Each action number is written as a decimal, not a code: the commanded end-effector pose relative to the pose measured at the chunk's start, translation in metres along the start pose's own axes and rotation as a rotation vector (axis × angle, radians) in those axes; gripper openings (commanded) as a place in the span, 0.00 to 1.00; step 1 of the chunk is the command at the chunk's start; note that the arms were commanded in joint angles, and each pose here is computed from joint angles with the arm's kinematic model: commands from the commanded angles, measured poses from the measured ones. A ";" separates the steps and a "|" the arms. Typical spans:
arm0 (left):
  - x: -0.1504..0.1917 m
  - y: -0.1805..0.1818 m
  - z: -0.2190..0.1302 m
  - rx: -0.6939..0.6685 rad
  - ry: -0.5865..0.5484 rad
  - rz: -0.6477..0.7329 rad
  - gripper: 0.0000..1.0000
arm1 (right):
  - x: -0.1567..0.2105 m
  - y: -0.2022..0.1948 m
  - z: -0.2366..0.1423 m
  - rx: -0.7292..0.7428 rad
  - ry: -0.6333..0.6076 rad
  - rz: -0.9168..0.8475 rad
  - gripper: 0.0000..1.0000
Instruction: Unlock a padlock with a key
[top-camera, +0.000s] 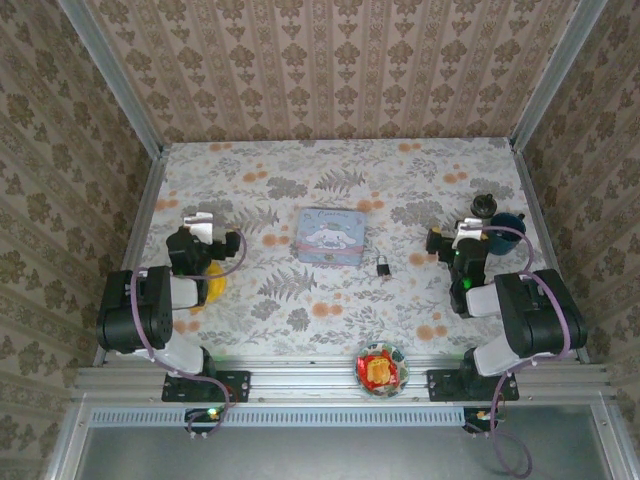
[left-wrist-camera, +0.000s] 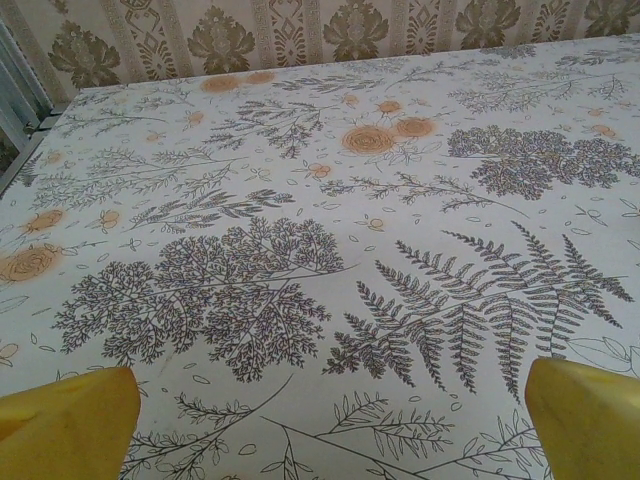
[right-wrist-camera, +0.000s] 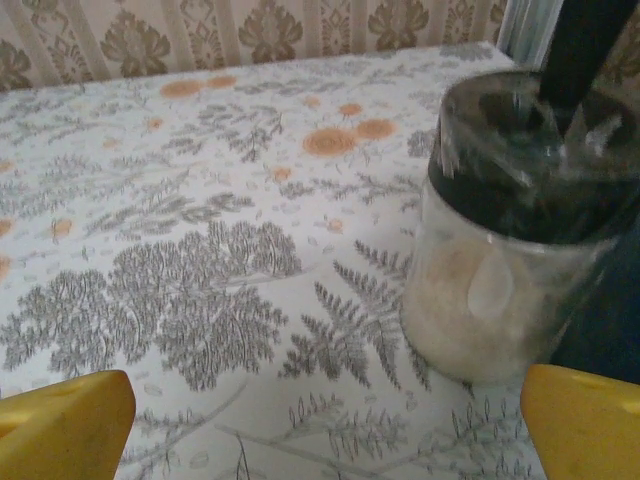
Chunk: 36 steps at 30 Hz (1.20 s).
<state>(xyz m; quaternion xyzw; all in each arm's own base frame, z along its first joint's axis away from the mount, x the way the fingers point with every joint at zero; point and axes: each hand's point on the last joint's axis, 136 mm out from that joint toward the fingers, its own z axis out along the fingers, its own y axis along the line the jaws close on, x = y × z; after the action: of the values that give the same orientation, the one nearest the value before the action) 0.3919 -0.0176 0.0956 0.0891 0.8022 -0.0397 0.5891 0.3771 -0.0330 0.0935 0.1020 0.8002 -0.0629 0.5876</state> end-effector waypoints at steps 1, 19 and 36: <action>-0.005 0.003 0.002 -0.008 -0.012 -0.015 1.00 | -0.009 0.015 0.013 -0.065 0.036 -0.031 1.00; -0.004 0.004 0.002 -0.009 -0.010 -0.014 1.00 | -0.009 0.033 0.013 -0.162 0.047 -0.077 1.00; -0.005 0.002 0.003 -0.008 -0.009 -0.009 1.00 | -0.011 0.017 0.013 -0.059 0.029 -0.046 1.00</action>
<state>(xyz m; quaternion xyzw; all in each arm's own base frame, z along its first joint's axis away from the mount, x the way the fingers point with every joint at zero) 0.3920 -0.0169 0.0955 0.0878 0.8025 -0.0381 0.5889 0.3970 -0.0021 0.1030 0.0235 0.8095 -0.0179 0.5864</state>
